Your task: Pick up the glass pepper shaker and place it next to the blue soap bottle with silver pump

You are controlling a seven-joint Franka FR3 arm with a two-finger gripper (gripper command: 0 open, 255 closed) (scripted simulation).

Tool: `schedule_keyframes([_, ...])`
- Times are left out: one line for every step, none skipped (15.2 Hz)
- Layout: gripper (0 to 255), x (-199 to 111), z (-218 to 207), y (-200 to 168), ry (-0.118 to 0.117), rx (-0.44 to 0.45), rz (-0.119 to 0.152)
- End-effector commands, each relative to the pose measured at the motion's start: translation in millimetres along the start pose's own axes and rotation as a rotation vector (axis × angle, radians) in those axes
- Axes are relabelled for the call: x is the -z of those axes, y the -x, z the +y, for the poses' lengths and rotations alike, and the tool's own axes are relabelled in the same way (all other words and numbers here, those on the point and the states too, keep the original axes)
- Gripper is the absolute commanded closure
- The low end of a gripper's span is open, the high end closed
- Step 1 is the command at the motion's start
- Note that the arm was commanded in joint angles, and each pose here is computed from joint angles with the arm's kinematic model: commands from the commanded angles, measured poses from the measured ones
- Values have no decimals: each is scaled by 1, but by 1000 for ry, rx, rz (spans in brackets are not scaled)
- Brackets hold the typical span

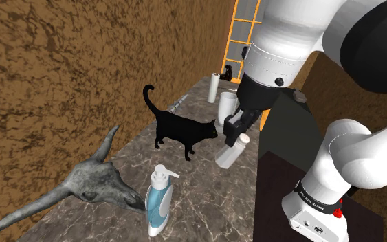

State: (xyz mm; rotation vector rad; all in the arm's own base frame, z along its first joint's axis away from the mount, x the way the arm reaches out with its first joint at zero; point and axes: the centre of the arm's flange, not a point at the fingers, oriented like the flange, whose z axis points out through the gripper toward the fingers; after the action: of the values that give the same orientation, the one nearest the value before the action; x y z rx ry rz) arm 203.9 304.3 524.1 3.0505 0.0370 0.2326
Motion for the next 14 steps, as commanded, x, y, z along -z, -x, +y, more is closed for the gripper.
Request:
schedule_keyframes([255,-11,-1,1,0,0,0])
schedule_keyframes([255,-16,-2,2,0,0,0])
schedule_keyframes([255,-21,-2,3,0,0,0])
schedule_keyframes([255,-26,-2,4,0,0,0])
schedule_keyframes([255,-32,-3,4,0,0,0])
schedule_keyframes([255,-37,-3,5,0,0,0])
schedule_keyframes([255,-42,-4,6,0,0,0])
schedule_keyframes([255,-47,-4,7,0,0,0])
schedule_keyframes([255,-52,-5,7,0,0,0])
schedule_keyframes([255,-58,-5,8,0,0,0])
schedule_keyframes([255,-63,-5,9,0,0,0])
schedule_keyframes([255,-68,-6,10,0,0,0])
schedule_keyframes([255,-73,-6,11,0,0,0])
schedule_keyframes([255,-78,-7,11,0,0,0])
